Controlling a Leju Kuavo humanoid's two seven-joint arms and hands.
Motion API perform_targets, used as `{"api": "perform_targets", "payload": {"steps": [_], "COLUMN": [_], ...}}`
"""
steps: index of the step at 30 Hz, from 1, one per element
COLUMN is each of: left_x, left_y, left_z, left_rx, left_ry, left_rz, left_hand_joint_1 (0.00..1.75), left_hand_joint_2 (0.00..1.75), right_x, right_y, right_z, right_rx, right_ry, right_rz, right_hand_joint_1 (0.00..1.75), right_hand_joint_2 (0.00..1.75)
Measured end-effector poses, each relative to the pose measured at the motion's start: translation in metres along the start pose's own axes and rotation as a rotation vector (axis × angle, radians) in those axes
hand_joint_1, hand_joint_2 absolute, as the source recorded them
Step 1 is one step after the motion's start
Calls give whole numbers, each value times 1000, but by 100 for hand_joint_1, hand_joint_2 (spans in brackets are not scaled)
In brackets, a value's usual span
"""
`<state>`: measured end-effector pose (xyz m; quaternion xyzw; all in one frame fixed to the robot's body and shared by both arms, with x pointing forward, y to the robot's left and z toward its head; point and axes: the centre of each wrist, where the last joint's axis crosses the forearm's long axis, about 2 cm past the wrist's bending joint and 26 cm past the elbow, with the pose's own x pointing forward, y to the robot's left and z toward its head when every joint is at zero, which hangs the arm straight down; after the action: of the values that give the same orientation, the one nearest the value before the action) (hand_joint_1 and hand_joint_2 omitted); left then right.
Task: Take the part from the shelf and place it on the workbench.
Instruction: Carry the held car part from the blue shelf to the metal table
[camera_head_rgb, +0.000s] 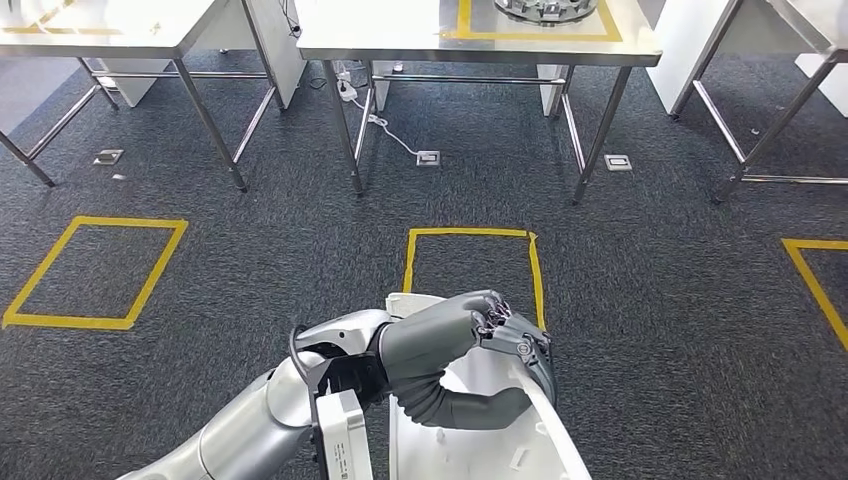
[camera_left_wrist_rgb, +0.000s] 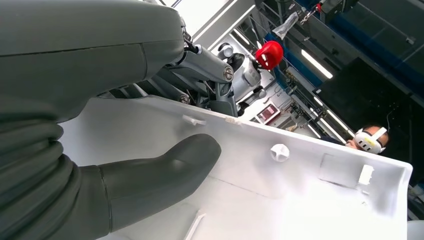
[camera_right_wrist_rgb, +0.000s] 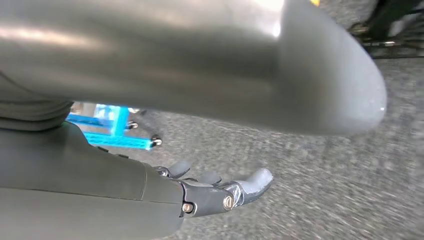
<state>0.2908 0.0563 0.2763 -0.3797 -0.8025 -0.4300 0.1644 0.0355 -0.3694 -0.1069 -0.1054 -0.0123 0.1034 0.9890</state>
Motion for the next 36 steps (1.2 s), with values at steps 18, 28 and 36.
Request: {"api": "perform_targets", "payload": {"steps": [18, 28, 36], "left_x": [0, 1, 0], "left_y": [-5, -5, -6], "left_z": [-6, -9, -7], "left_rx": [-55, -64, -65], "left_ry": [-11, -18, -12], "left_rz": [3, 6, 9], "left_hand_joint_1": [175, 175, 175], "left_hand_joint_2": [175, 175, 175], "right_x": [-1, -1, -1], "right_y": [-3, -3, -2], "right_z": [0, 0, 0], "right_rx": [13, 15, 20], "right_ry": [-25, -29, -31], "right_rz": [-242, -264, -263], "right_hand_joint_1": [0, 0, 0], "right_hand_joint_2": [0, 0, 0]}}
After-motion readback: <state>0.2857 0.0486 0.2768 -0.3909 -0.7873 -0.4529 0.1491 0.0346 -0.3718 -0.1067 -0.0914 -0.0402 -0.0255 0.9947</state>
